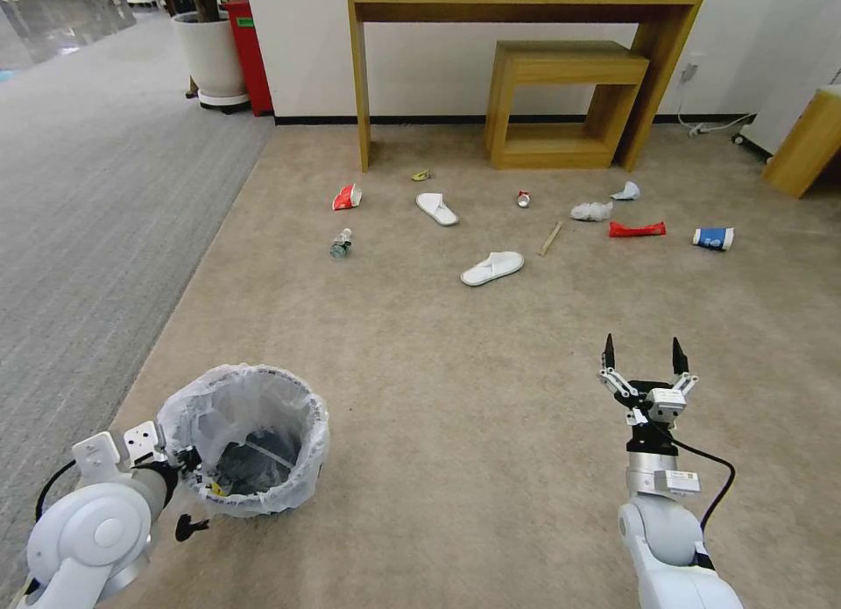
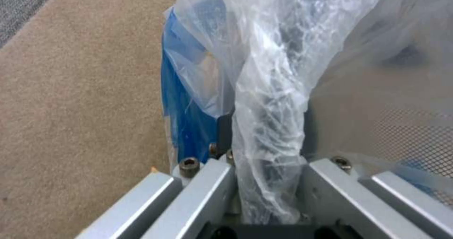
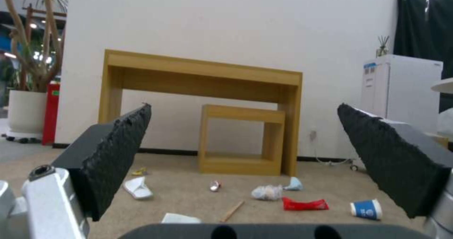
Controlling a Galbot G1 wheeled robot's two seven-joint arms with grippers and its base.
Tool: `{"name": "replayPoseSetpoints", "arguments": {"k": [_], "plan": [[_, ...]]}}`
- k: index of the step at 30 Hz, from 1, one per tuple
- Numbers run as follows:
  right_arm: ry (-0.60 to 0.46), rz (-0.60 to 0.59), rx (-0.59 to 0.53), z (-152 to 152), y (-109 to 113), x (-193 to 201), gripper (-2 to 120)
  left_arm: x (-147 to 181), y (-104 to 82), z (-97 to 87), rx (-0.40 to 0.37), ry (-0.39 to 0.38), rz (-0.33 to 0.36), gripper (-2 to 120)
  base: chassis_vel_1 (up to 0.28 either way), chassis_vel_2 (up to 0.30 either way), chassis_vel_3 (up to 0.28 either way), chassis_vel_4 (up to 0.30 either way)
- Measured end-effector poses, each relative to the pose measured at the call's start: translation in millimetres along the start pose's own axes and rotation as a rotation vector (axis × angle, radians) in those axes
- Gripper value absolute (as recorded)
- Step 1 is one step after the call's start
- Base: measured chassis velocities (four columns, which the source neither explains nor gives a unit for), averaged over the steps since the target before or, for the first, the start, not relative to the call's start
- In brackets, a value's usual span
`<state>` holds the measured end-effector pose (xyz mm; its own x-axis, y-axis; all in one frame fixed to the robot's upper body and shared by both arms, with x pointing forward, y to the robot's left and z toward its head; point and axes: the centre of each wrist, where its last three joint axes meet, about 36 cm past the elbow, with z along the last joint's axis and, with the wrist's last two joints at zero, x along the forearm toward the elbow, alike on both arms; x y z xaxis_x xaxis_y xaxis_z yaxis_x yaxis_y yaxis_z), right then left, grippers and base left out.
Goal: Pick up the trash bin and place the garbage on the floor into it.
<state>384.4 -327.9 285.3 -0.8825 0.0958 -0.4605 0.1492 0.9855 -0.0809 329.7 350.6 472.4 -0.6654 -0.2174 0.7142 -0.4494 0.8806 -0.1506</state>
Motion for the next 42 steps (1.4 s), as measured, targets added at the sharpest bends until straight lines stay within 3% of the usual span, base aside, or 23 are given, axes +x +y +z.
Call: {"name": "replayPoseSetpoints", "arguments": {"k": [42], "plan": [[0.006, -0.011, 0.001, 3.6, 0.2, 2.2, 100, -3.1, 0.7, 2.2, 0.002, -0.009, -0.002, 0, -0.081, 0.085, 0.079, -0.087]]}}
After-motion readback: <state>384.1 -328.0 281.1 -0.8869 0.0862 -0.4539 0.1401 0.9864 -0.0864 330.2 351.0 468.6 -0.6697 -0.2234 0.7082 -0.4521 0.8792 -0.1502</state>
